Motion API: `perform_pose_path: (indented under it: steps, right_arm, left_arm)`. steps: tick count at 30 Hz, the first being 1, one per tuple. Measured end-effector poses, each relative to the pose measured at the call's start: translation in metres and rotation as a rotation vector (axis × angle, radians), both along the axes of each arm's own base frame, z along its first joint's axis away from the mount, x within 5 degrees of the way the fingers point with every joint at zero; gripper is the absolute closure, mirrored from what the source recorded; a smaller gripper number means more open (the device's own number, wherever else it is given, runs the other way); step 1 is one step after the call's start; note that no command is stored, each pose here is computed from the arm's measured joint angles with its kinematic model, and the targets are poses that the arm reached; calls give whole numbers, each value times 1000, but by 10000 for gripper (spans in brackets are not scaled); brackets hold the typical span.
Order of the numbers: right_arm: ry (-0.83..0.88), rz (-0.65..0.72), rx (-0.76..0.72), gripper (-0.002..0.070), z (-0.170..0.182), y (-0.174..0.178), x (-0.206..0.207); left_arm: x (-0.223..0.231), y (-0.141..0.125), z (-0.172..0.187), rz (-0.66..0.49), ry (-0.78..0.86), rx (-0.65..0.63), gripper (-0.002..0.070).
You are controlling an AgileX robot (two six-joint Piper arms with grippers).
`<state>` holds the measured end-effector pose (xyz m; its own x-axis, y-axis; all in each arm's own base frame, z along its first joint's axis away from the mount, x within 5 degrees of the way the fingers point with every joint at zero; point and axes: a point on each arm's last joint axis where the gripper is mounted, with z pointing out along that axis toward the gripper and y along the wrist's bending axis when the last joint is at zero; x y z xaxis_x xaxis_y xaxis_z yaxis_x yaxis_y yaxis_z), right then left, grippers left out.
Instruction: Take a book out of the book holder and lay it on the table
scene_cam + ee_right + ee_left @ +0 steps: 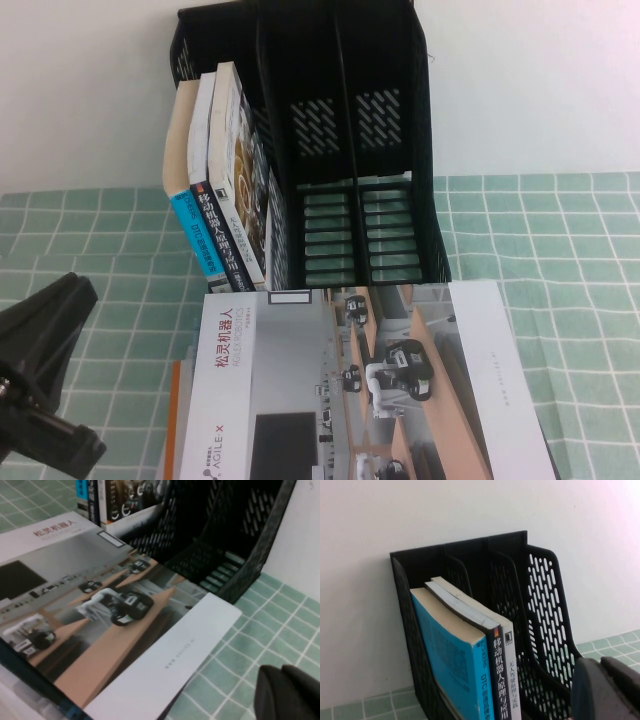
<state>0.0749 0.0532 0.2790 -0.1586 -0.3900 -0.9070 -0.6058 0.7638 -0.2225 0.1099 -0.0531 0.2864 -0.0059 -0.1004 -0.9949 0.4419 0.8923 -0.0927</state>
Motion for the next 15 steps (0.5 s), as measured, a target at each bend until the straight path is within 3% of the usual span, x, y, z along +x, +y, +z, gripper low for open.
perform_pose_path:
  steps: [7, 15]
  right_arm:
    - [55, -7, 44, 678, -20, 2, -1]
    - [109, -128, -46, 678, -28, -10, 2]
  left_arm:
    - [-1, 1, -15, 0, 35, 16, 678]
    - [-2, 1, -25, 3, 85, 40, 678]
